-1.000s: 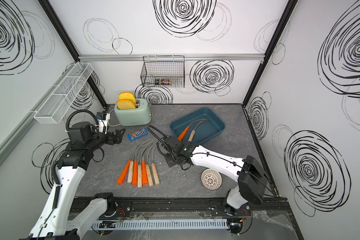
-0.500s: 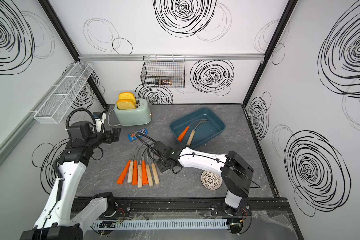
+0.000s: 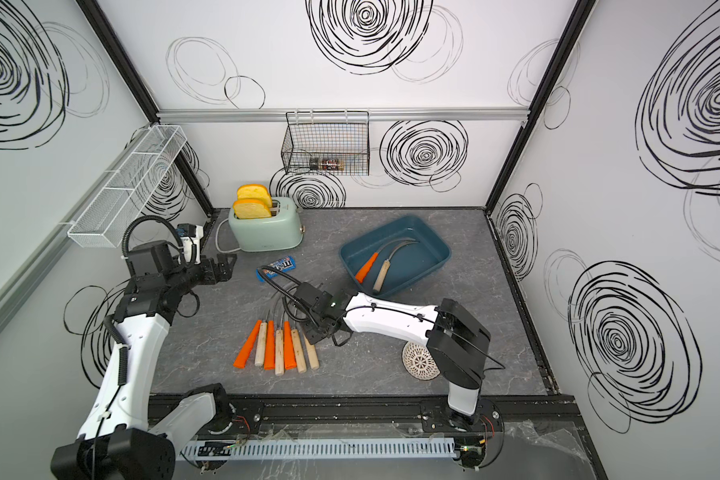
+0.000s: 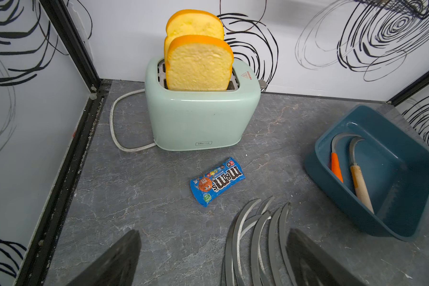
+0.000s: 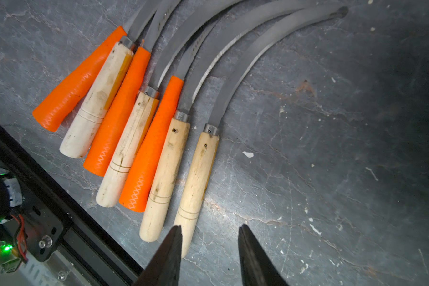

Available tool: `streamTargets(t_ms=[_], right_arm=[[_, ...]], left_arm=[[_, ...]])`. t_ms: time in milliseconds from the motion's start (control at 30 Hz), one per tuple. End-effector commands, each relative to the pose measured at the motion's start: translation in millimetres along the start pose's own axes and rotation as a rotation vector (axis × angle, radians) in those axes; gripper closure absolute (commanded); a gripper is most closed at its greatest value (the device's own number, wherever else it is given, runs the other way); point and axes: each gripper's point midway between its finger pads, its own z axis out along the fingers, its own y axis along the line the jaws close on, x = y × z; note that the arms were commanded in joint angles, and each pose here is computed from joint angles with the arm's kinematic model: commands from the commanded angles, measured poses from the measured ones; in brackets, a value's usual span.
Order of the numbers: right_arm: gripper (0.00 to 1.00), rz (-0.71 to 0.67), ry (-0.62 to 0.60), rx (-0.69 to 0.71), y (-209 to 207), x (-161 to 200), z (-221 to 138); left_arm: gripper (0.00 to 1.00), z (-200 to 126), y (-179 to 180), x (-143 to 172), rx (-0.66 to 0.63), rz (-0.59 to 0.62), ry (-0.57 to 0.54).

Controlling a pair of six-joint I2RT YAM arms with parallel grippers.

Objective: Put small sickles into storage boxes
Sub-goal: Pick up the sickle at the center of the board.

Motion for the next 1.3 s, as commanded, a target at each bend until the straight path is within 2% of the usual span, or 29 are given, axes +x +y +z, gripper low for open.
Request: streamTargets(t_ms=[0, 100, 267, 500, 667, 867, 1267], right_arm=[[0.58, -0.018, 0.02, -0.008, 3, 5, -3], [0.58, -0.019, 0.035, -0.019, 4, 9, 3], [0.57, -0.017, 0.061, 0.01, 2, 14, 15], [0.56, -0.009, 0.051, -0.001, 9, 11, 20], [0.55, 0.005, 0.068, -0.022, 16, 13, 27], [0.55, -0.007, 0.092, 0.003, 21, 12, 34], [0.55, 0.002, 0.124, 0.04, 21, 13, 44]], left_arm=[[0.04, -15, -9, -24, 0.031, 0.1, -0.065], [0.04, -21, -5, -16, 0.009, 0.128, -0.035], [0.04, -30, -4, -11, 0.015, 0.121, -0.061], [0.04, -21, -4, 6, 0.044, 0.092, -0.03], [0.04, -25, -10, -7, 0.071, 0.104, -0.065], [0.04, -26, -11, -21, 0.083, 0.056, -0.101], [0.04, -29, -5, -21, 0.076, 0.037, -0.104]])
